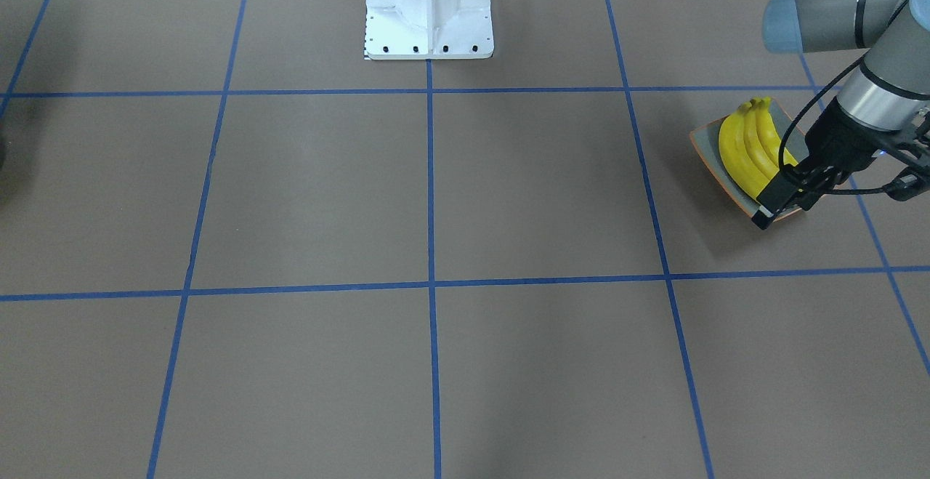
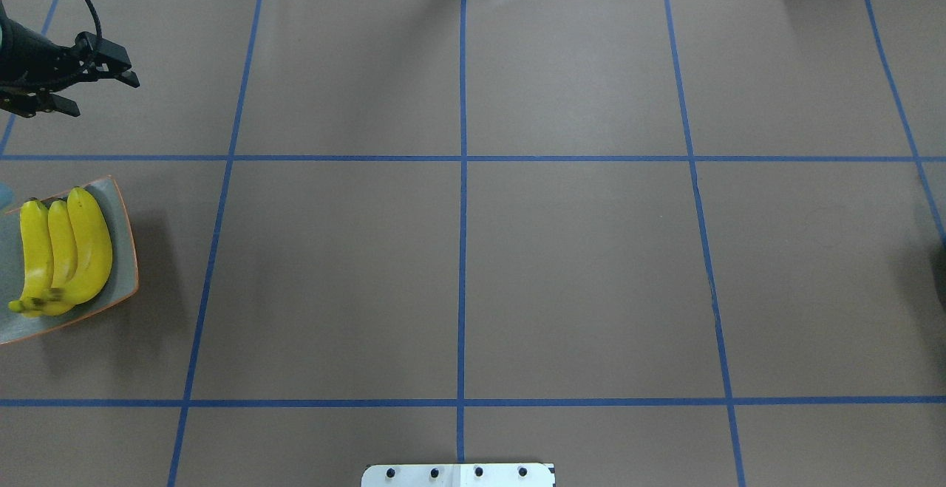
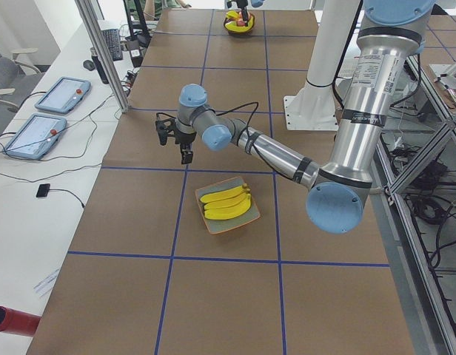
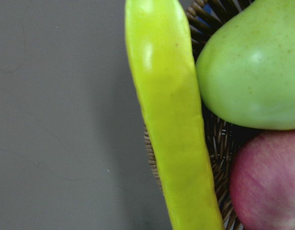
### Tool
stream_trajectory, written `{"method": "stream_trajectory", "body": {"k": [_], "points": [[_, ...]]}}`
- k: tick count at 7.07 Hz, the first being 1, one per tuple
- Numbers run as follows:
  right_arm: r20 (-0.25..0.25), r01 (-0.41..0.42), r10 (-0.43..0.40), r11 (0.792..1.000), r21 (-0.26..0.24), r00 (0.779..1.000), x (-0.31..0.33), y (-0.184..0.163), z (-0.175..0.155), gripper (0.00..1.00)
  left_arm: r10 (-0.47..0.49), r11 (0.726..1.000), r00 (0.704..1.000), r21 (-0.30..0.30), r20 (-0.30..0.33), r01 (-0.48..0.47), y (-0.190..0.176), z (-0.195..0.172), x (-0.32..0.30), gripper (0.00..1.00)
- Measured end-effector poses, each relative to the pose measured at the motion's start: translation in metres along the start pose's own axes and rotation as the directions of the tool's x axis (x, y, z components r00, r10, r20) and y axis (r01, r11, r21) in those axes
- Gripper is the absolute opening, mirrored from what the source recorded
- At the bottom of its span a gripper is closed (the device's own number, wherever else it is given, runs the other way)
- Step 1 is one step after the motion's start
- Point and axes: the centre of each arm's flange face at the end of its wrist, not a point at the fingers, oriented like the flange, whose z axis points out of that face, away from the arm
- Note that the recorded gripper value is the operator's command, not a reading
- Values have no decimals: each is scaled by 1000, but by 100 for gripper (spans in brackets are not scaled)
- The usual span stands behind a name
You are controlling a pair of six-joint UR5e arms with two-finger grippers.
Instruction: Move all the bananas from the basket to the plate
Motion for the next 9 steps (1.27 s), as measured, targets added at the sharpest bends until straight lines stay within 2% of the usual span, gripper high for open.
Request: {"method": "stream_trajectory", "body": {"k": [4,7,9], "points": [[1,-6,6,1000,-5,1000,5,1,3,98,1,1000,1000,1,-2,-1,0,-1,1,100],[0,-7,7,1000,-6,1000,5,0,3,79,3,1000,1000,2,-5,-3,0,-2,3,100],[-5,-6,6,1000,-6,1000,6,0,3,79,4,1000,1000,2,-6,-4,0,-2,4,100]]}}
